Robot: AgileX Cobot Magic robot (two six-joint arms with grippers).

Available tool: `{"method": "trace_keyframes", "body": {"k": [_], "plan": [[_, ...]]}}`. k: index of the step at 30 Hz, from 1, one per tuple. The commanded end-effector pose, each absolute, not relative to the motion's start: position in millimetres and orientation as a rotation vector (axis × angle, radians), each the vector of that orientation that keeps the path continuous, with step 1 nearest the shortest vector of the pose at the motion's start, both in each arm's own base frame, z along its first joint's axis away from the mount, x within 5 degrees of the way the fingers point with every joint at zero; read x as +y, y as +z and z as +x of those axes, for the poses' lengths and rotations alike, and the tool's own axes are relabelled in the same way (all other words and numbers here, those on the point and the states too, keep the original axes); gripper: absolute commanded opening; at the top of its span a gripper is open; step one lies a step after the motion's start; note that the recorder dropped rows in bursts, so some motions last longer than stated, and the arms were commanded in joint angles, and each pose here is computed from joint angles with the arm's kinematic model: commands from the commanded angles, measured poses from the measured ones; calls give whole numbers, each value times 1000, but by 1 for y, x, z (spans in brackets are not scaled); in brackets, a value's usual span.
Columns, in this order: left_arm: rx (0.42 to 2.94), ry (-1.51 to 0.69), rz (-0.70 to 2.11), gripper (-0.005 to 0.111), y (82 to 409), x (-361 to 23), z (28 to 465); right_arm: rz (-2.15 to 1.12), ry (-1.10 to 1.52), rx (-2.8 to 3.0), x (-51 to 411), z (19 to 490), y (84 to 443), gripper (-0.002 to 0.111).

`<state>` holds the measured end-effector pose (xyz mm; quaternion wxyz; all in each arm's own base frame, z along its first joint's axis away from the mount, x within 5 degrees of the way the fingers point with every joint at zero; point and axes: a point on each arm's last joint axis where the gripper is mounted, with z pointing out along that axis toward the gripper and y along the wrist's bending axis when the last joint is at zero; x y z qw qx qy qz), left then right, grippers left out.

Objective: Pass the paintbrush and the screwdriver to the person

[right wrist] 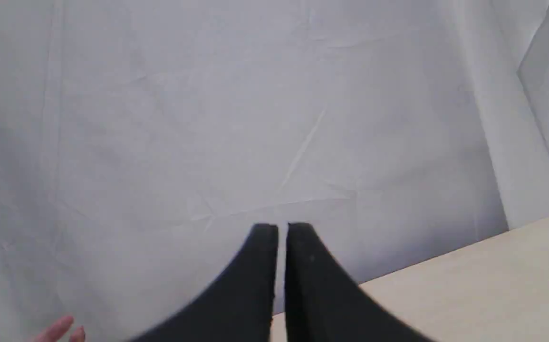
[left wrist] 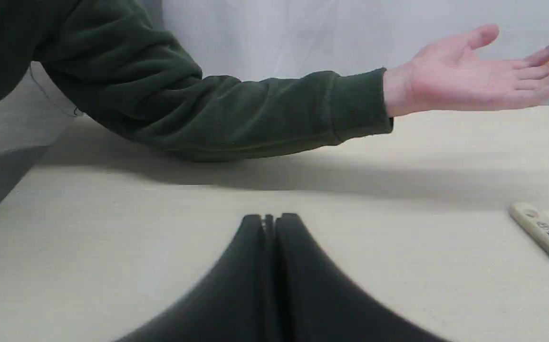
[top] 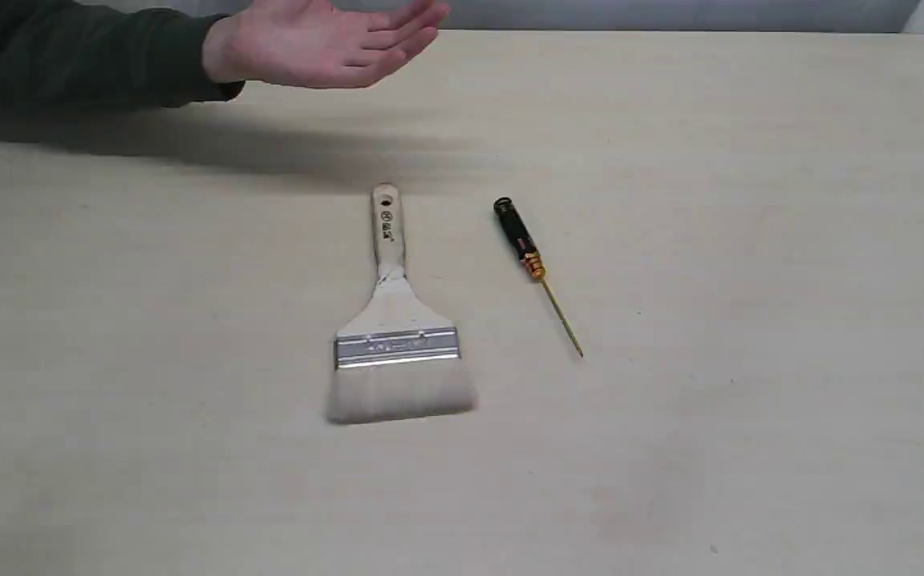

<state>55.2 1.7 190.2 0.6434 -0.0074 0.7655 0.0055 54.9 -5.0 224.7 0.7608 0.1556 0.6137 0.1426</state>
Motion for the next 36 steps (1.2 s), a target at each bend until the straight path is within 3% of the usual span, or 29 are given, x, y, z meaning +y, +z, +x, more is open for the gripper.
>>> {"method": "trace_keyframes", "body": {"k": [1,9,19,27,36], "plan": [[1732,4,-14,0,191,1,55,320,319,1285,-4,50,246,4],[1736,1,-16,0,190,1,55,233,302,1380,2,54,318,4],[1733,1,-15,0,191,1,55,-50,373,1696,24,131,370,4],[1733,1,-15,0,191,1,55,-204,545,1839,40,200,375,4],[1733,3,-14,0,191,1,55,-297,487,1983,56,260,344,4]]}}
